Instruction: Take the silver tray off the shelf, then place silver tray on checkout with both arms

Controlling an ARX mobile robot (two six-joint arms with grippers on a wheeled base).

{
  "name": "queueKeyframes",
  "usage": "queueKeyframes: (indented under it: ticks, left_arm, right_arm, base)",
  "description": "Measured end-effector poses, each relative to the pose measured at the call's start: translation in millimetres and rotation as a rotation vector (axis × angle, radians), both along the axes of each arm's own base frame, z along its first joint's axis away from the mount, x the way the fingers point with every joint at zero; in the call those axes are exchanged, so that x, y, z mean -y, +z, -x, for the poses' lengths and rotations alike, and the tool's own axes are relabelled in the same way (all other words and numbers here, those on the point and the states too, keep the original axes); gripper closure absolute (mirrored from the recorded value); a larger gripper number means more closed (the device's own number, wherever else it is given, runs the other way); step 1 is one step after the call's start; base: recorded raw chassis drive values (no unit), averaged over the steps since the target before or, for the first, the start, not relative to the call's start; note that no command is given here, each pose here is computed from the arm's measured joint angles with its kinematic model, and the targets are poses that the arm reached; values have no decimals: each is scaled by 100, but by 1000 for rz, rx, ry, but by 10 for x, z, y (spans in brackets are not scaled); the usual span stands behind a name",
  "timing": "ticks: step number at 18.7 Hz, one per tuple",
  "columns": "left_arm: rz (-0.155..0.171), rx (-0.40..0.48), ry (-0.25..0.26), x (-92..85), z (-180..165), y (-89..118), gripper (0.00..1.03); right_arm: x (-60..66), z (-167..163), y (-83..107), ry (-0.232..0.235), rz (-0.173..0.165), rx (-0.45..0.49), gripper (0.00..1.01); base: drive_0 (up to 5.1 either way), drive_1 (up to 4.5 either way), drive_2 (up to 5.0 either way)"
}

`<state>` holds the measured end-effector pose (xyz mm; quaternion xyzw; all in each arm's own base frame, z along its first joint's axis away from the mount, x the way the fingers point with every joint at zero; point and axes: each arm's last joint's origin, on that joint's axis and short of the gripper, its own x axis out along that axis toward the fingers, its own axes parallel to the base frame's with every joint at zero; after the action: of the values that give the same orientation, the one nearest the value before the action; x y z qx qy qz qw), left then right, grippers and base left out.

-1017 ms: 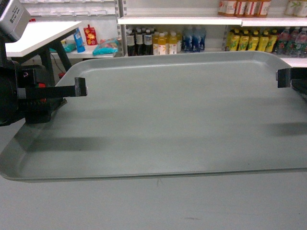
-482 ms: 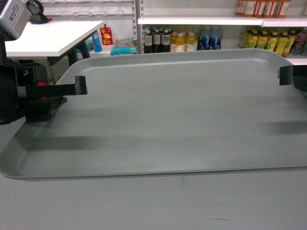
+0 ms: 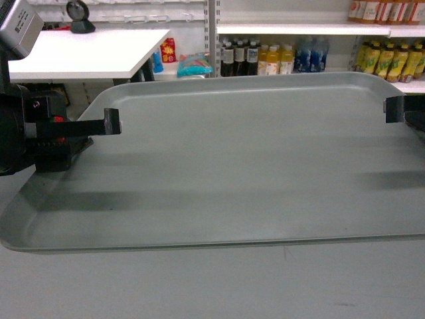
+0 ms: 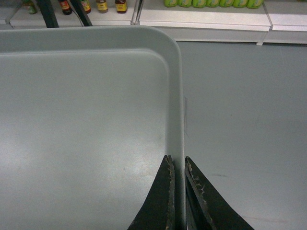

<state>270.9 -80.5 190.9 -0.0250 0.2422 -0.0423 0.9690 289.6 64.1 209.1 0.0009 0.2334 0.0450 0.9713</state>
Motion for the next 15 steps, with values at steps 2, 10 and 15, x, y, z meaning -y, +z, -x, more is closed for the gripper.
queueKeyframes:
  ticks: [2, 10, 15]
  left_arm:
    - [0, -3, 1, -3, 1, -3, 99]
    - [0, -3, 0, -3, 1, -3, 99]
    - [1, 0, 1, -5, -1, 0, 99]
  right_arm:
    - [-1, 0, -4, 1, 0, -3, 98]
    - [-2, -1, 2, 1, -1, 0, 98]
    - [-2, -2, 3, 1, -1, 3, 98]
  base:
    - [-495, 241, 241]
    - [-490, 247, 247]
    - [-495, 241, 241]
